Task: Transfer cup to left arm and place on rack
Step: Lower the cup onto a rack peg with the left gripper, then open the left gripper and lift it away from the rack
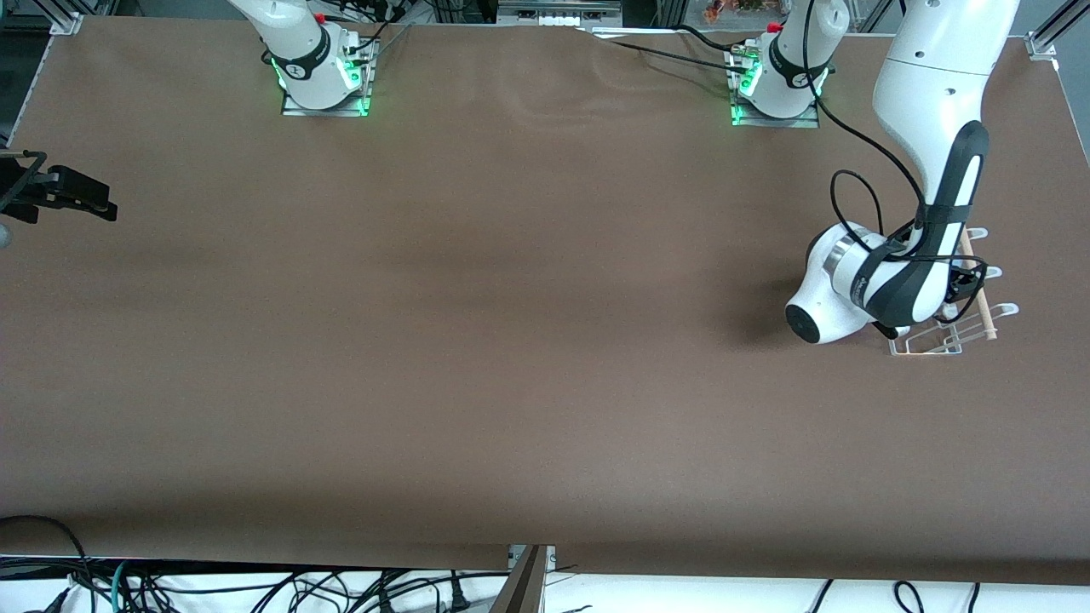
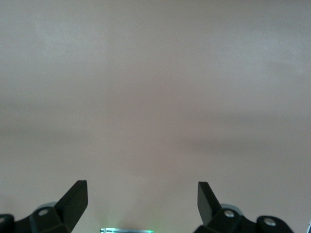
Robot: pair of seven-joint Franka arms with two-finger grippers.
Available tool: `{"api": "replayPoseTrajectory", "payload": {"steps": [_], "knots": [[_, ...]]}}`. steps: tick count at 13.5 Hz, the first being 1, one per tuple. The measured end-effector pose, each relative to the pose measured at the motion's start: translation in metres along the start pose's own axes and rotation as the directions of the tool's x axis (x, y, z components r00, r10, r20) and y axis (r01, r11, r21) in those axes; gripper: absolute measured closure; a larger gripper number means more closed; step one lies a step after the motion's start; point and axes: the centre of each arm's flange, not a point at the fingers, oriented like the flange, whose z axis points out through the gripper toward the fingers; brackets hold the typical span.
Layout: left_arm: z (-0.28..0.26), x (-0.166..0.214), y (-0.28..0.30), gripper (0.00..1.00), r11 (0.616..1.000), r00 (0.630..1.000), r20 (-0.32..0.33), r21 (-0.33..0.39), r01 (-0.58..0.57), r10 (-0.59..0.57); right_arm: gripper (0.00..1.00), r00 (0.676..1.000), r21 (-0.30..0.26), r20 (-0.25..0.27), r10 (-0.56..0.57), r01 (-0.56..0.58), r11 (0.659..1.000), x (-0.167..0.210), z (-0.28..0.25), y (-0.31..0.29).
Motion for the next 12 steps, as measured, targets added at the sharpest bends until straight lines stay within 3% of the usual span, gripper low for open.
{"api": "replayPoseTrajectory", "payload": {"steps": [4,6,9,12], "knots": [[-0.007,-0.006,-0.005,0.00,1.000,0.999,-0.016,0.002,0.028,-0.028,0.00,1.000,0.000,0.000,-0.002,0.002,1.000,0.000,0.000,-0.001],[-0.022,-0.027,-0.019,0.00,0.997,0.995,-0.065,-0.010,0.072,-0.073,0.00,1.000,0.000,0.000,-0.002,0.002,1.000,0.000,0.000,-0.001],[-0.067,-0.081,-0.047,0.00,0.974,0.957,-0.231,-0.182,0.133,-0.174,0.00,1.000,0.000,0.000,-0.002,0.002,1.000,0.000,-0.001,-0.001],[-0.104,-0.137,-0.075,0.00,0.910,0.874,-0.394,-0.399,0.114,-0.283,0.00,1.000,0.000,-0.001,-0.002,0.002,1.000,0.000,-0.001,-0.001]]}}
